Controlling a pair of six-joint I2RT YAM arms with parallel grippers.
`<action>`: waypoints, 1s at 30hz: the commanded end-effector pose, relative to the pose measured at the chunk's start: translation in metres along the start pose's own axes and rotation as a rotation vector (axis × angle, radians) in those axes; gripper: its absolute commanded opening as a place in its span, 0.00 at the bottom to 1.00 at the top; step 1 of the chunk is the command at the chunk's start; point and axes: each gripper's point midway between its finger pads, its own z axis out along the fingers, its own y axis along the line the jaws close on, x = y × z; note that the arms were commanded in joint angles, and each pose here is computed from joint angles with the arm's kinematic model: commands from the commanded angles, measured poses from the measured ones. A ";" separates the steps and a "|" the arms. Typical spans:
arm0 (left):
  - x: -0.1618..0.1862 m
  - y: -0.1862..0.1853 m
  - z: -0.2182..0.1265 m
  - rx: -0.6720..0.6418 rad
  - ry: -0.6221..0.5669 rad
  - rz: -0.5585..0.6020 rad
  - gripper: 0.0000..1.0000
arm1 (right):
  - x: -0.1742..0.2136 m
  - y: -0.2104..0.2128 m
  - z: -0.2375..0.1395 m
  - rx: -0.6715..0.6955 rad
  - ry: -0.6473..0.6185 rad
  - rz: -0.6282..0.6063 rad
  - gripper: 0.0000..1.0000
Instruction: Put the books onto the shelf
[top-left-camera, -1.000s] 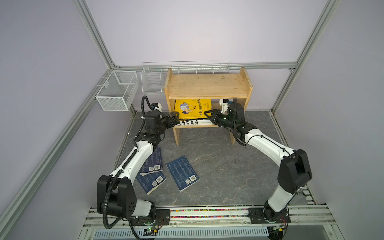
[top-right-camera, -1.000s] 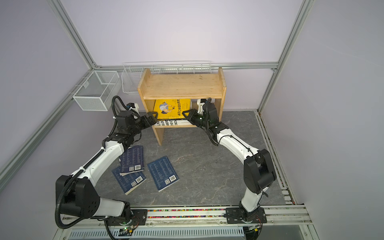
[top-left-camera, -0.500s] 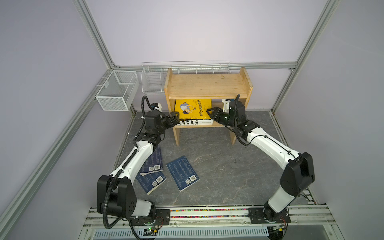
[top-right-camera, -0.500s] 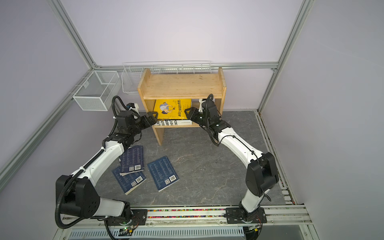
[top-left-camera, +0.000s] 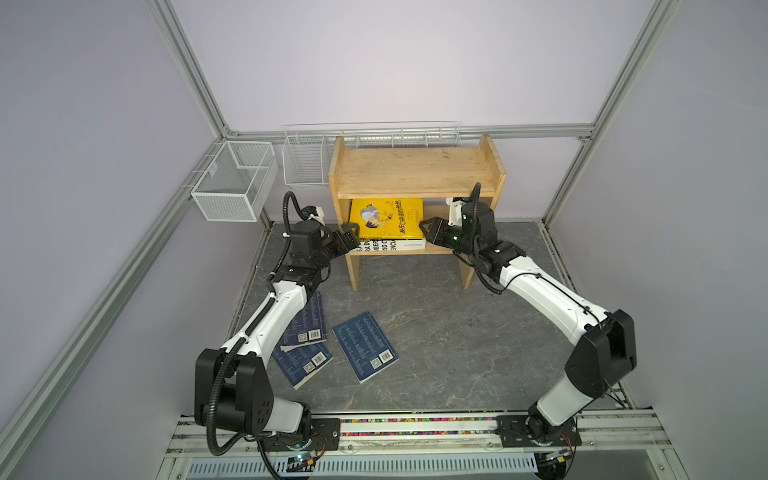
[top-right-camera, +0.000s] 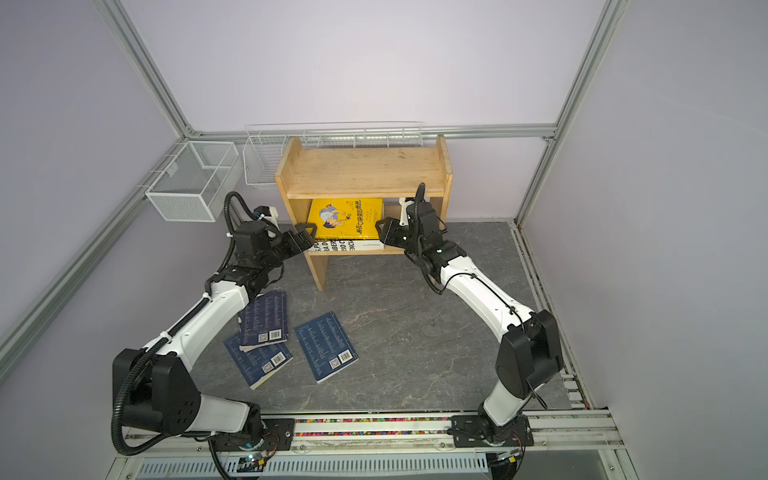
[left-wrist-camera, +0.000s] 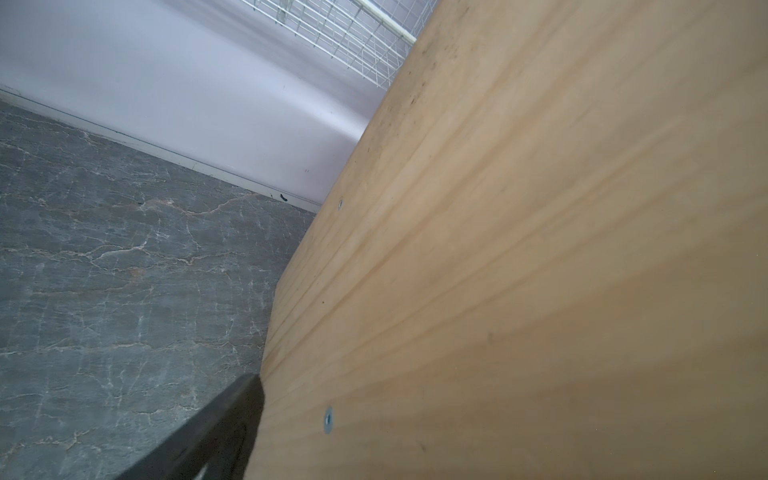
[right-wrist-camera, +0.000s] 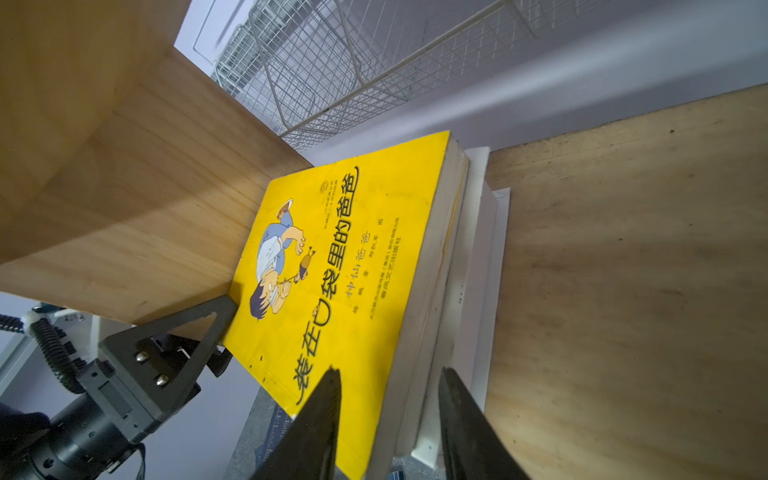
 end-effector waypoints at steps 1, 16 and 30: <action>-0.001 0.001 0.001 -0.004 0.006 -0.006 0.98 | -0.020 0.028 -0.010 -0.073 -0.070 -0.089 0.41; -0.002 -0.001 -0.003 0.006 -0.004 -0.005 0.99 | -0.014 0.039 0.010 -0.098 -0.045 -0.103 0.22; -0.003 -0.002 -0.006 0.013 -0.009 -0.004 0.99 | -0.011 0.046 0.016 -0.093 -0.043 -0.131 0.21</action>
